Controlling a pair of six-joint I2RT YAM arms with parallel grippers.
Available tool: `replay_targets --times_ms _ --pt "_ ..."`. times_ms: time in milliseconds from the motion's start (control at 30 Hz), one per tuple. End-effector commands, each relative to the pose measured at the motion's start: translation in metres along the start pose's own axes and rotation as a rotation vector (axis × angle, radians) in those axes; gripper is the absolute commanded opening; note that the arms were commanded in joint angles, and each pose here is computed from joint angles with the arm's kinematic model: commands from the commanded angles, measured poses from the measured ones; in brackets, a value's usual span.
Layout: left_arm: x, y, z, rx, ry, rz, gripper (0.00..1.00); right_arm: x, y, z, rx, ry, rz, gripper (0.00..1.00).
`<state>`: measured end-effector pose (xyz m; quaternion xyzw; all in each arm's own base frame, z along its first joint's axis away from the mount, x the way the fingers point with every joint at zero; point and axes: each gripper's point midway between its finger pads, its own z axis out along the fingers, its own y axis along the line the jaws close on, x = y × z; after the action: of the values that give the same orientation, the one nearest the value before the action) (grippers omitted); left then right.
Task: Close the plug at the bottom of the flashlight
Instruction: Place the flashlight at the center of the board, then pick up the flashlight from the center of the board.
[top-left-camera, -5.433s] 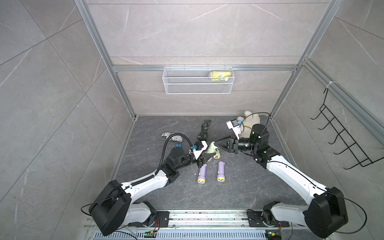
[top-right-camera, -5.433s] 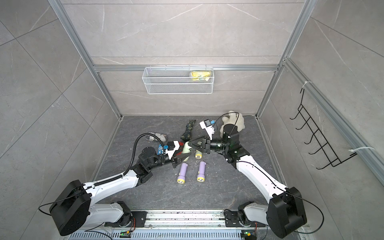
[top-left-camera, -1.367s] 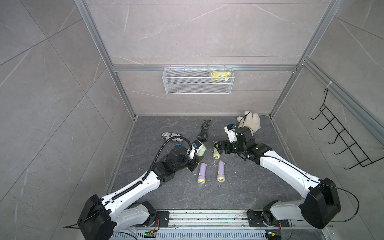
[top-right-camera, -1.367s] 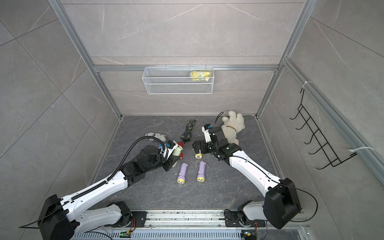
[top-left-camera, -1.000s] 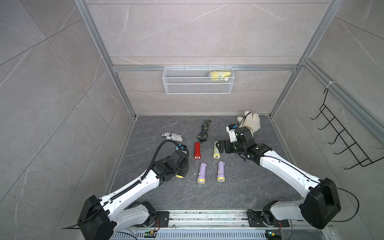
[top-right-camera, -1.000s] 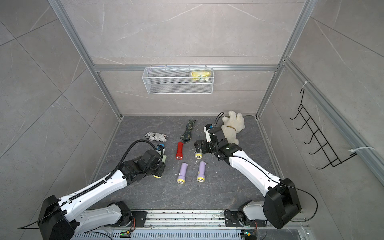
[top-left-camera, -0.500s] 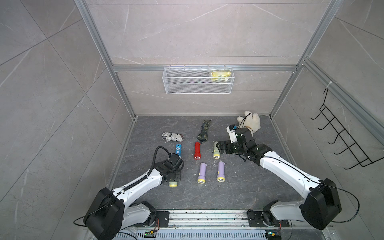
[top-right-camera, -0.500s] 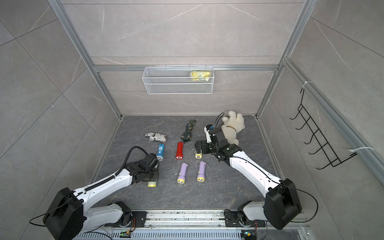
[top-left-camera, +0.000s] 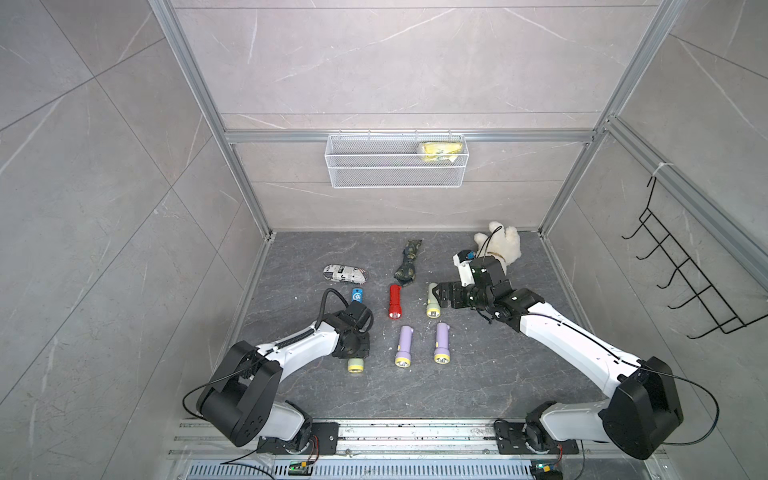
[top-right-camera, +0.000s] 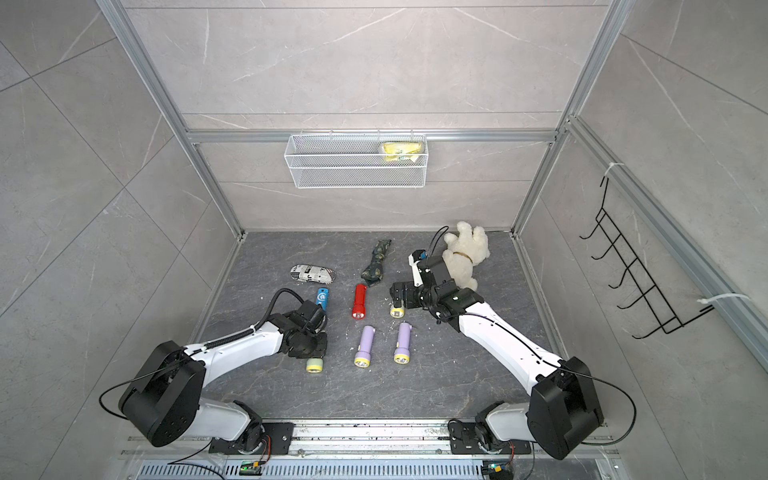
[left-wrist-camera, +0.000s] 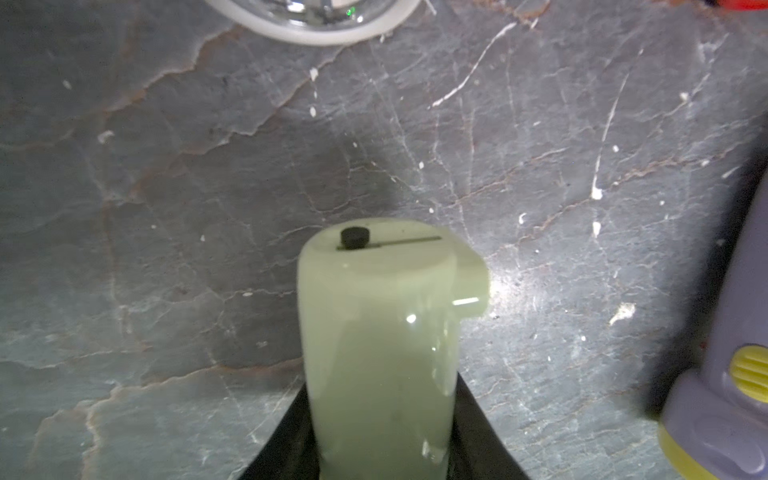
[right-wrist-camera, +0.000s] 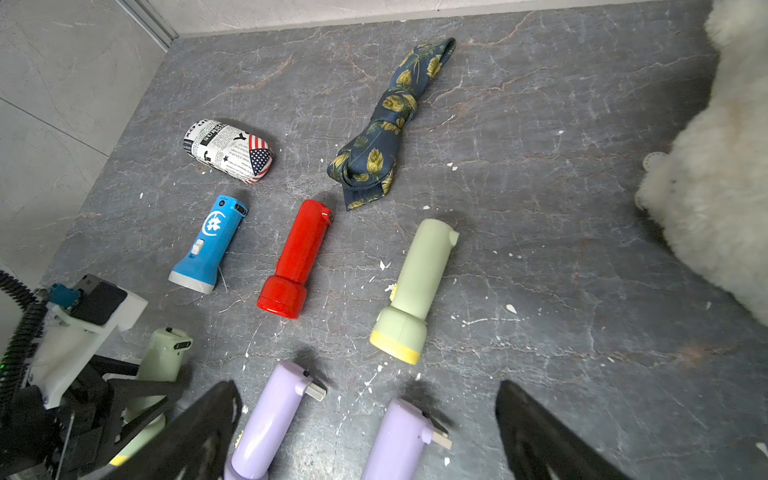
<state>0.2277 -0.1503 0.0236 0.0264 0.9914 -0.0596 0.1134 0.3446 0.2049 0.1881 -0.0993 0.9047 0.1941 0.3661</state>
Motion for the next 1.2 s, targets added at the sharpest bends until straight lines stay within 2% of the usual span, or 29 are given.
replay_targets --times_ms 0,67,300,333,500,600,767,900,1033,1167 --pt "-0.006 -0.006 0.001 0.018 0.012 0.024 0.30 0.004 0.002 0.001 -0.003 0.014 0.011 1.00" --pt "-0.008 -0.007 0.000 0.015 0.013 0.029 0.39 0.004 0.002 0.001 -0.004 0.013 0.013 1.00" --pt "-0.016 -0.009 -0.013 0.003 0.008 0.030 0.49 0.007 0.004 0.006 -0.021 0.028 0.021 1.00" --pt "-0.018 -0.009 -0.015 0.001 0.004 0.029 0.55 0.006 0.005 0.006 -0.023 0.027 0.020 1.00" --pt "-0.027 -0.011 -0.037 0.006 -0.033 0.027 0.58 0.007 0.004 0.005 -0.022 0.025 0.020 1.00" --pt "-0.036 -0.017 -0.055 0.030 -0.067 0.012 0.65 0.009 0.002 0.005 -0.010 0.025 0.017 1.00" --pt "-0.047 -0.038 -0.077 0.056 -0.124 0.013 0.66 0.008 -0.006 0.005 0.024 0.005 0.024 1.00" --pt "-0.049 -0.063 -0.082 0.059 -0.143 0.047 0.66 0.011 -0.016 0.006 0.048 -0.007 0.059 1.00" --pt "-0.043 -0.093 -0.072 0.060 -0.129 0.085 0.66 0.017 -0.031 0.004 0.076 -0.008 0.096 1.00" --pt "-0.032 -0.117 -0.046 0.070 -0.061 0.102 0.66 0.021 -0.044 -0.001 0.083 -0.019 0.129 1.00"
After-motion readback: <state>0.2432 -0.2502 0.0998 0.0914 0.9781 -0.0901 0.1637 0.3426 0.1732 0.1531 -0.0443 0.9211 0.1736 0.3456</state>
